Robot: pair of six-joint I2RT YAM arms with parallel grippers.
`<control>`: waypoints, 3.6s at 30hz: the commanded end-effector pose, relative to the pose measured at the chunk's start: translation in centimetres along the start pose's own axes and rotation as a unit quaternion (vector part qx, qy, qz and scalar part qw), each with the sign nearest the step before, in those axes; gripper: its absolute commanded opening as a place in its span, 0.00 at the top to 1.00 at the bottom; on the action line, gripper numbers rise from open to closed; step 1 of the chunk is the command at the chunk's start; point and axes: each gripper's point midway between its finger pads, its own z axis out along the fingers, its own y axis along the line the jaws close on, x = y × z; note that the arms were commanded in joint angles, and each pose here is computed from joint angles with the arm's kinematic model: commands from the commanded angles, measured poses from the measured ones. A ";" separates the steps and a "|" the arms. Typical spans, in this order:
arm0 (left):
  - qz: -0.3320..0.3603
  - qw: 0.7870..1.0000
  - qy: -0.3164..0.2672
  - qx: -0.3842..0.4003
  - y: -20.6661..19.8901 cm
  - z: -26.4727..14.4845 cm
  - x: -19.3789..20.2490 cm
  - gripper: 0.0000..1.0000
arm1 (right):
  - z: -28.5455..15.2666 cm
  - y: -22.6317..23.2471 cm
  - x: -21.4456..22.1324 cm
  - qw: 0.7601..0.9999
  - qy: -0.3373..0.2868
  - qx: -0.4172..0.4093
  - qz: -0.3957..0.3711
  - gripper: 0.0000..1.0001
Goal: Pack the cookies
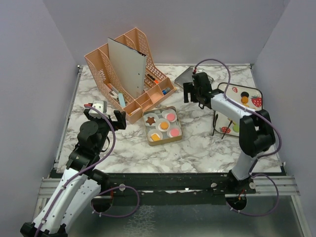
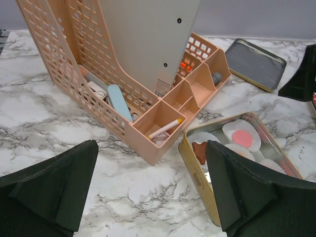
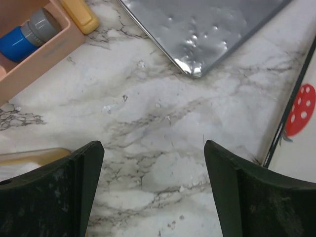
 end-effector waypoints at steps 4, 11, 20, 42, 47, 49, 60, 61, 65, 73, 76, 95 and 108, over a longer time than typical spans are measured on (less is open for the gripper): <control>-0.007 1.000 -0.006 0.008 -0.2 0.0 -0.2 0.01 | 6.8 1.2 -2.6 0.997 0.005 -0.052 -0.049 0.21; -0.010 1.000 -0.008 0.014 -0.4 -0.1 -0.3 0.01 | 11.3 1.4 -3.3 0.995 0.020 -0.073 -0.064 0.25; -0.015 0.999 -0.016 0.026 -0.8 -0.4 -0.8 0.01 | 14.5 0.6 -1.0 0.994 0.062 -0.060 -0.071 0.34; -0.018 0.999 -0.022 0.030 -0.9 -0.7 -1.0 0.01 | 7.4 1.9 6.4 0.989 0.121 -0.081 0.007 0.84; -0.017 0.999 -0.022 0.025 -0.6 -0.8 -0.9 0.01 | 5.3 2.7 5.5 0.991 0.101 -0.090 0.020 0.92; -0.020 0.999 -0.026 0.020 -0.5 -0.9 -1.0 0.01 | 4.4 3.4 4.8 0.990 0.092 -0.108 0.026 0.95; -0.086 0.996 -0.032 -0.001 -0.3 -0.7 -2.0 0.01 | 0.0 5.0 0.0 0.986 0.024 -0.156 0.052 1.00; -0.088 0.996 -0.029 0.001 -0.4 -0.6 -2.0 0.01 | -0.3 5.1 -0.2 0.985 0.018 -0.160 0.056 1.00; -0.108 0.994 -0.018 0.009 -1.0 -0.4 -2.1 0.01 | -2.1 5.4 -1.2 0.981 -0.009 -0.179 0.068 1.00; -0.211 0.976 -0.004 0.049 -3.5 0.8 -1.9 0.01 | -5.7 6.2 -2.5 0.968 -0.065 -0.230 0.081 1.00; -0.254 0.965 0.011 0.065 -4.7 1.7 -1.4 0.01 | -6.9 6.9 -2.8 0.958 -0.081 -0.261 0.090 1.00; -0.378 0.910 0.115 0.129 -11.4 8.2 0.8 0.01 | -11.6 9.7 -2.6 0.915 -0.137 -0.366 0.101 1.00; -0.355 0.917 0.128 0.128 -16.0 12.9 1.8 0.04 | -12.6 11.8 -0.6 0.909 -0.159 -0.381 0.053 1.00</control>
